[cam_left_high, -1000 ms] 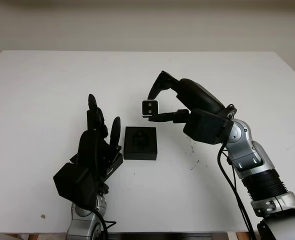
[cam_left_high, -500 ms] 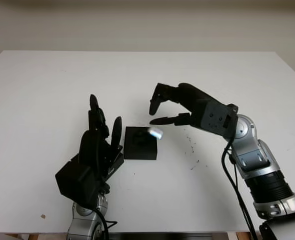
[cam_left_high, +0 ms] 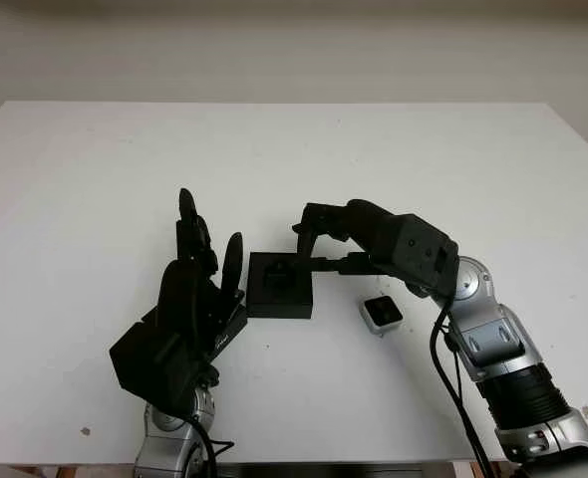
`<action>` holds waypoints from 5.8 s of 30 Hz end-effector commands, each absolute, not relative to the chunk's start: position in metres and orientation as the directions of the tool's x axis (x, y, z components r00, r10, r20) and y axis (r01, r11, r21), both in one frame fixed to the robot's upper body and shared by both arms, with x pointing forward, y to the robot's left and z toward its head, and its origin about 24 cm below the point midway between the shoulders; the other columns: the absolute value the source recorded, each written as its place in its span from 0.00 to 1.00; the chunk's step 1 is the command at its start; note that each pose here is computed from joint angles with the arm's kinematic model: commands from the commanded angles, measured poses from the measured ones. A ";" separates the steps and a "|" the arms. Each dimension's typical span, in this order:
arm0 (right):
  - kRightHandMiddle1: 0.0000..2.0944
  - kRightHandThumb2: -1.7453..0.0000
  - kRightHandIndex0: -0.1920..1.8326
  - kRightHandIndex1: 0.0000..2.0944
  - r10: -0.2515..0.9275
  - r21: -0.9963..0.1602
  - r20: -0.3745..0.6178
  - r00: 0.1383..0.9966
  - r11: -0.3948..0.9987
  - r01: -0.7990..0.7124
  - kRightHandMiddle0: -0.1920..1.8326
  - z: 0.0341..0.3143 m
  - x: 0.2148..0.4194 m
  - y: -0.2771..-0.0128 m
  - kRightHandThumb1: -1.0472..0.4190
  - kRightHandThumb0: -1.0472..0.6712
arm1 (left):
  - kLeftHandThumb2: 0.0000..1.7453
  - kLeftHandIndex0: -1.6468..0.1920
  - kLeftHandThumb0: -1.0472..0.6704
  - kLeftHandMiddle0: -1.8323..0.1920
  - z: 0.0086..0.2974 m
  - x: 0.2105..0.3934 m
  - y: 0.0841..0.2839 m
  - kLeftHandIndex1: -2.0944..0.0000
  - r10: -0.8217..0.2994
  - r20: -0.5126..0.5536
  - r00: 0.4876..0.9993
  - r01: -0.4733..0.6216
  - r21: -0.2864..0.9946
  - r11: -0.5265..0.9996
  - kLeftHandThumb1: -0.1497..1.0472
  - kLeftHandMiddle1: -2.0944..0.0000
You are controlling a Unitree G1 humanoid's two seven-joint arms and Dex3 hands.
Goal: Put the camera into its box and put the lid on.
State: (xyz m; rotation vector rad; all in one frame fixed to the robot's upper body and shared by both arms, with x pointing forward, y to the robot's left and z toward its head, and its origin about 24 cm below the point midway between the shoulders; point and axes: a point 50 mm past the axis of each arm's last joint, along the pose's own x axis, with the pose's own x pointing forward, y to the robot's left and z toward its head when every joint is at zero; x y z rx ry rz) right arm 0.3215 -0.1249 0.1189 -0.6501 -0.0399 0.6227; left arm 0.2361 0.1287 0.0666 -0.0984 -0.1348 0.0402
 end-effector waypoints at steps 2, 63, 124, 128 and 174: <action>0.93 0.93 0.19 0.18 0.556 -0.584 -0.127 0.821 0.627 -0.515 0.25 0.125 0.321 -0.125 0.00 0.34 | 0.26 1.00 0.18 1.00 0.050 0.230 0.125 0.99 0.055 0.053 0.997 -0.048 -0.127 0.991 1.00 0.99; 0.16 0.96 0.19 0.02 0.639 -0.886 -0.152 0.754 0.250 -0.391 0.25 0.160 0.293 -0.218 0.13 0.20 | 0.28 1.00 0.18 1.00 0.091 0.229 0.197 0.99 0.041 0.146 0.988 -0.046 0.028 0.999 1.00 0.99; 0.37 0.97 0.22 0.03 0.424 -0.870 -0.176 0.888 0.355 -0.341 0.22 0.086 0.264 -0.227 0.12 0.27 | 0.27 1.00 0.18 1.00 0.086 0.226 0.201 1.00 0.037 0.124 0.992 -0.038 0.009 0.999 1.00 0.99; 0.37 0.97 0.23 0.03 0.421 -0.870 -0.161 0.892 0.366 -0.330 0.24 0.085 0.265 -0.228 0.12 0.28 | 0.28 1.00 0.18 1.00 0.086 0.226 0.200 0.99 0.034 0.124 0.992 -0.037 0.017 0.999 1.00 0.99; 0.74 0.97 0.23 0.02 0.332 -0.623 -0.098 0.938 0.715 -0.318 0.22 0.077 0.272 -0.210 0.06 0.42 | 0.28 1.00 0.19 1.00 0.080 0.222 0.198 1.00 0.040 0.121 0.992 -0.040 0.002 0.999 1.00 1.00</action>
